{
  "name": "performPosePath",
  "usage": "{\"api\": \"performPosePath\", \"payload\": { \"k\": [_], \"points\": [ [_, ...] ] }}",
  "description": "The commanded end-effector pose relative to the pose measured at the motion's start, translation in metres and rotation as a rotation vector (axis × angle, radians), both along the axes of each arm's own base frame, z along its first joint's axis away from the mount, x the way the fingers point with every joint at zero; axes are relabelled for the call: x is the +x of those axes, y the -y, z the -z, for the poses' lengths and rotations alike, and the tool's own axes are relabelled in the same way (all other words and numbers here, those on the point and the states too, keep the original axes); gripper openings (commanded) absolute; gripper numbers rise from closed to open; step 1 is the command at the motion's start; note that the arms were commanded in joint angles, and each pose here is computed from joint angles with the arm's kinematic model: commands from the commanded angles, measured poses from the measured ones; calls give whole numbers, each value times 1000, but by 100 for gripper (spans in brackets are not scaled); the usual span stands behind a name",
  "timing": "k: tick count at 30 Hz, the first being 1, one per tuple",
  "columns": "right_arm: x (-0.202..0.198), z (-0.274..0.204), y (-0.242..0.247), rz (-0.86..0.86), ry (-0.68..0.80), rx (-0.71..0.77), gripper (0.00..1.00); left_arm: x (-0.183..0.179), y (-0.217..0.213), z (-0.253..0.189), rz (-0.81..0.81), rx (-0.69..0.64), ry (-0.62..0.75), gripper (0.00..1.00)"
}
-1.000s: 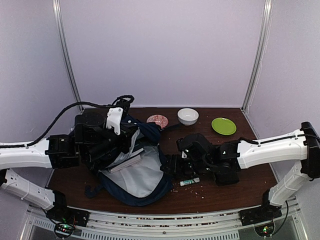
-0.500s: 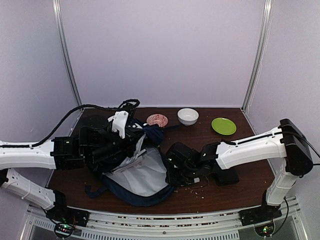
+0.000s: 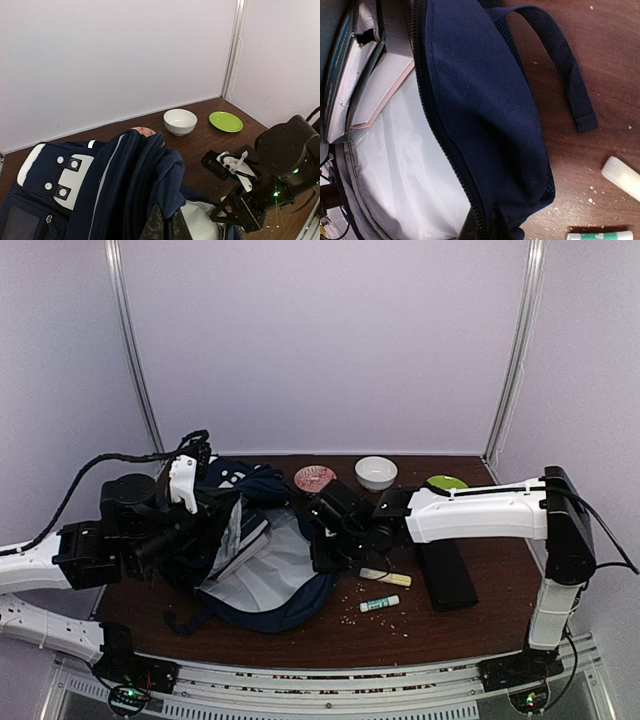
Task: Pack the student bag
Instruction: Adjust the student bag at the center of the board.
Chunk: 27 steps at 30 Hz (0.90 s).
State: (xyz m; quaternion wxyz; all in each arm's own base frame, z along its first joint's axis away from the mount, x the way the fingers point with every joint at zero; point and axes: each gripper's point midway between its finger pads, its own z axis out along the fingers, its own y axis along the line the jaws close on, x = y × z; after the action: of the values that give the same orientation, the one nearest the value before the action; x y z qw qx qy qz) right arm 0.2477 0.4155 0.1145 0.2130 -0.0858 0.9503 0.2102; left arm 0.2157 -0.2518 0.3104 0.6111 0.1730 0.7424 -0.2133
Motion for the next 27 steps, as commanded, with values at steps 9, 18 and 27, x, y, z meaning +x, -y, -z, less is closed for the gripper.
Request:
{"api": "performPosePath", "payload": {
  "k": [9, 18, 27],
  "points": [
    [2, -2, -44, -21, -17, 131, 2, 15, -25, -17, -138, 94, 104, 0],
    [9, -106, 40, 0, 300, 61, 62, 13, -38, -8, -169, 107, 98, 0],
    [9, -58, 212, 410, 284, -89, 94, 13, -37, 8, -165, 92, 84, 0]
  ]
}}
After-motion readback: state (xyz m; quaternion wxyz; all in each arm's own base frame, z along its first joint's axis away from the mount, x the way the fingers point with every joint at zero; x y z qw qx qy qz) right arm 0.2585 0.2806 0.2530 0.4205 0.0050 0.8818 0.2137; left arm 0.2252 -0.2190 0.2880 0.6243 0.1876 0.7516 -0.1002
